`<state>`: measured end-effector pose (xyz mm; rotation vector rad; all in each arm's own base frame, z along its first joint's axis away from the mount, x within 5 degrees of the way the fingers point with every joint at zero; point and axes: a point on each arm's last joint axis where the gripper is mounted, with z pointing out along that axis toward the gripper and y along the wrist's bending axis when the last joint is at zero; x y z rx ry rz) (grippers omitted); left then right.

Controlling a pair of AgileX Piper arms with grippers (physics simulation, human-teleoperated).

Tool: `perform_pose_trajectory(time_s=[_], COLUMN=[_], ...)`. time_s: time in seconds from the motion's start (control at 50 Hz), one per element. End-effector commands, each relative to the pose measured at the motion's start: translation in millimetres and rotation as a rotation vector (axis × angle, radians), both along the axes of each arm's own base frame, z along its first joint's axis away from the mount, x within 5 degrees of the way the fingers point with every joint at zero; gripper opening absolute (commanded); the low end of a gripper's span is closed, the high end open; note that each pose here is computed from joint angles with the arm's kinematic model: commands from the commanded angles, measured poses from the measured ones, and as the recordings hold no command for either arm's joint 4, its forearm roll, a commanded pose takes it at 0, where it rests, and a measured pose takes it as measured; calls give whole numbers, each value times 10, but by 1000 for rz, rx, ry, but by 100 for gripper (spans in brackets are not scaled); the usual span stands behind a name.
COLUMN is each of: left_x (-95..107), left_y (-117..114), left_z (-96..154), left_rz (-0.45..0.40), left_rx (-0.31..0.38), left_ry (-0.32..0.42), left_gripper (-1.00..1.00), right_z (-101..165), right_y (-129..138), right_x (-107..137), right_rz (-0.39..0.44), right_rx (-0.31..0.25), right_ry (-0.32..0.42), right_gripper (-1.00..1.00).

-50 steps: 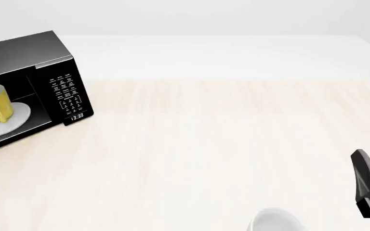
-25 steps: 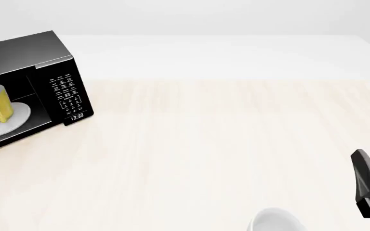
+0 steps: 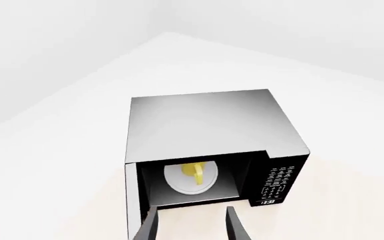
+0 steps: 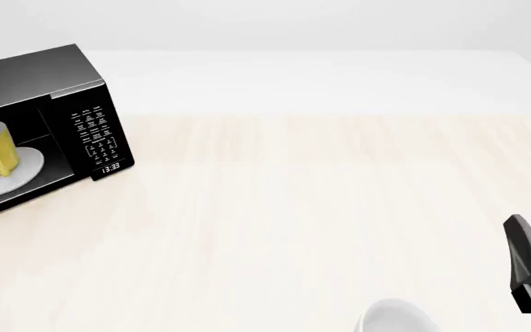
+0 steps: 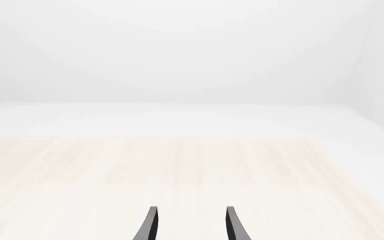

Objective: Put the yellow and white mug in the microwave and close it.

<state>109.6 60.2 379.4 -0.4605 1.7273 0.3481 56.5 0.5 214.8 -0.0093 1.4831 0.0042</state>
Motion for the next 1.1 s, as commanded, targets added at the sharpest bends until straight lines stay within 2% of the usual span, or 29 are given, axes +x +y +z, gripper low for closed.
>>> perform_pose_trajectory(time_s=[0.02, 0.1, 0.18, 0.32, 0.62, 0.74, 0.84, 1.1], left_x=[-48, -53, -112, -117, -183, -178, -251, -247], left_y=[66, 104, 196, 340, 573, 645, 704, 873], left_z=[109, 110, 163, 136, 88, 63, 61, -21], left_rz=[71, 100, 184, 268, 401, 430, 494, 553], left_rx=[-23, -28, -14, -23, -3, -30, -45, -121], left_ry=[-21, -18, -24, 2, 51, 61, 52, 84], left_gripper=[100, 100, 100, 100, 100, 100, 100, 100], right_z=[-3, -3, -3, -3, -3, -3, -3, -3], right_y=[-1, -1, -1, -1, -1, -1, -1, -1], right_x=[-1, -1, -1, -1, -1, -1, -1, -1], right_rz=[-1, -1, -1, -1, -1, -1, -1, -1], right_rx=[1, 1, 1, 1, 1, 1, 1, 1], right_ry=[0, 0, 0, 0, 0, 0, 0, 0], right_gripper=[100, 100, 100, 100, 100, 100, 100, 100])
